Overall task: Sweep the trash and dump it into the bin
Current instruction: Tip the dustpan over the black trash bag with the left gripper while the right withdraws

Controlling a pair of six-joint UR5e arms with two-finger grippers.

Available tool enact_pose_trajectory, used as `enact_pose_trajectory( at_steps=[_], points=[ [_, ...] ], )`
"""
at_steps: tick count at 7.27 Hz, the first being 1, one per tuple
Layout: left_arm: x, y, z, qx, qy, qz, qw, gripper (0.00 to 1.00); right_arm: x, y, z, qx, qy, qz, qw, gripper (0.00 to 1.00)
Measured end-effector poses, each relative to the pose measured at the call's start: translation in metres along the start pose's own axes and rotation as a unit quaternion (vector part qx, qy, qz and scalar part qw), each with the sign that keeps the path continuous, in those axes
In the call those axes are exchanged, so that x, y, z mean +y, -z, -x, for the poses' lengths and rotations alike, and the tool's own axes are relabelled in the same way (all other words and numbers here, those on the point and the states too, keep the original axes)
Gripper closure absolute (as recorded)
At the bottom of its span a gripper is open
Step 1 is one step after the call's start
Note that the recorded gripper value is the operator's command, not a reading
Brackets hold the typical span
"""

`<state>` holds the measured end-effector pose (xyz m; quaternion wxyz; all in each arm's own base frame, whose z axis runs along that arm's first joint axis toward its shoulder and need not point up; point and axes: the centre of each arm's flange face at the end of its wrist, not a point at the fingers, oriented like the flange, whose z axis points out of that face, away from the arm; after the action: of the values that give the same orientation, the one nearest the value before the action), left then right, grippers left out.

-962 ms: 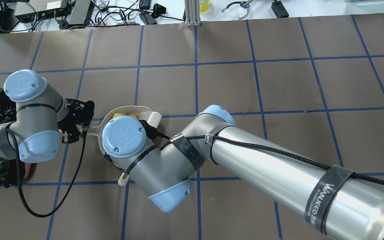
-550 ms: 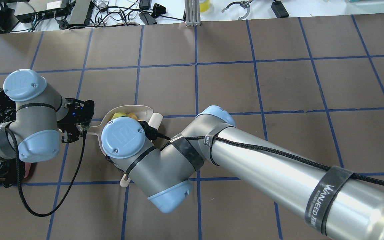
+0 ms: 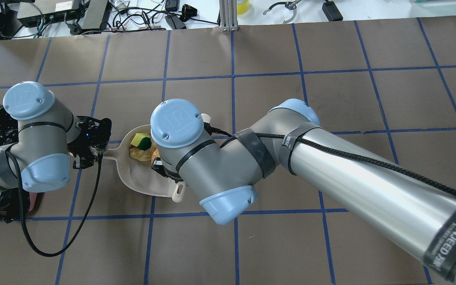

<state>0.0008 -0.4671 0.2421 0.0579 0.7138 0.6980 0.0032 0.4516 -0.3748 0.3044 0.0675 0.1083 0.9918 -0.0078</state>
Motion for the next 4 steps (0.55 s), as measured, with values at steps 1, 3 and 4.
enact_pose_trajectory(
  at_steps=[1,3,4],
  points=[
    [0.001,0.002,0.002,-0.008,0.01,-0.018,0.9998,1.0,-0.017,0.009,-0.02,0.027,0.02,-0.006,0.9994,1.0],
    [0.02,0.011,0.014,-0.031,0.065,-0.096,0.9928,1.0,-0.079,0.023,-0.073,0.054,0.034,-0.006,0.998,1.0],
    [0.039,0.023,0.026,-0.041,0.102,-0.14,0.984,1.0,-0.118,0.028,-0.112,0.062,0.036,0.0,0.9974,1.0]
  ],
)
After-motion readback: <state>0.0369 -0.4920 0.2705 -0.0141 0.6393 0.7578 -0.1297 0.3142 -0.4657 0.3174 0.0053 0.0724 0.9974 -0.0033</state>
